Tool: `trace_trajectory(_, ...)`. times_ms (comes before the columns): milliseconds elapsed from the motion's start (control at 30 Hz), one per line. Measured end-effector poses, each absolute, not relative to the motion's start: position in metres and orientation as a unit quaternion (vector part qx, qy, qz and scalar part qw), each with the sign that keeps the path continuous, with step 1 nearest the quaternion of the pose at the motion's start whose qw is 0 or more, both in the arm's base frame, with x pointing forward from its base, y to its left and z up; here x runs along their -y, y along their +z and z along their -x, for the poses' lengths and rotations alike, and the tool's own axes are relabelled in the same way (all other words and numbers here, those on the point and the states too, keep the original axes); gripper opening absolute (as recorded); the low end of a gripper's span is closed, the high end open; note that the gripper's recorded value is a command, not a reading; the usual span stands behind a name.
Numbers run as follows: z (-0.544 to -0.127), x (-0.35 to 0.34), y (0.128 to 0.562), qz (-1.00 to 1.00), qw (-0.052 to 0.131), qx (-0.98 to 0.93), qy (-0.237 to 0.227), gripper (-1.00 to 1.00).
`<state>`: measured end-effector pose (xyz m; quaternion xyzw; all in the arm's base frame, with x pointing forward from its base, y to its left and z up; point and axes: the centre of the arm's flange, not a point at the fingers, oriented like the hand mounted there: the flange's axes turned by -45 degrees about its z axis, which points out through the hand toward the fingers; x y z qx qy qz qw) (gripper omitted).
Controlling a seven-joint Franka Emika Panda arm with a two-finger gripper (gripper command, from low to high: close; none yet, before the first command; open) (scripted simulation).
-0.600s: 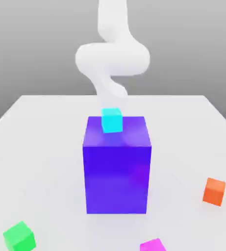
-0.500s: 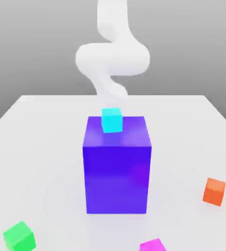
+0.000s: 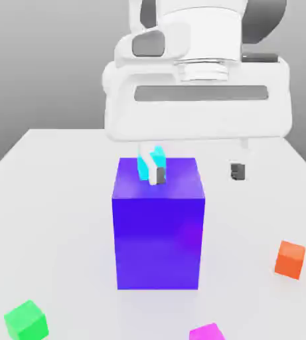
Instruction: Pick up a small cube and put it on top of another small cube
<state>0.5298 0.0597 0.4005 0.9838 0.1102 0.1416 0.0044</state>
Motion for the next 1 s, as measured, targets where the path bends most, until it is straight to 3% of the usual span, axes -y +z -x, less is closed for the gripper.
trace_trajectory(333, -0.529, -0.087, 0.218, -0.986, 0.001, -0.167, 0.018, 0.0)
trace_trajectory(500, -0.525, -0.091, 0.141, -0.985, 0.0, -0.174, 0.001, 0.0)
trace_trajectory(533, -0.524, -0.091, 0.132, -0.985, 0.0, -0.174, 0.0, -1.0)
trace_trajectory(767, -0.524, -0.091, 0.132, -0.985, 0.0, -0.175, 0.0, -1.0)
trace_trajectory(900, -0.524, -0.09, 0.18, -0.985, 0.0, -0.174, 0.0, -1.0)
trace_trajectory(1000, -0.53, -0.023, 0.2, -0.997, 0.003, -0.083, -0.001, -1.0)
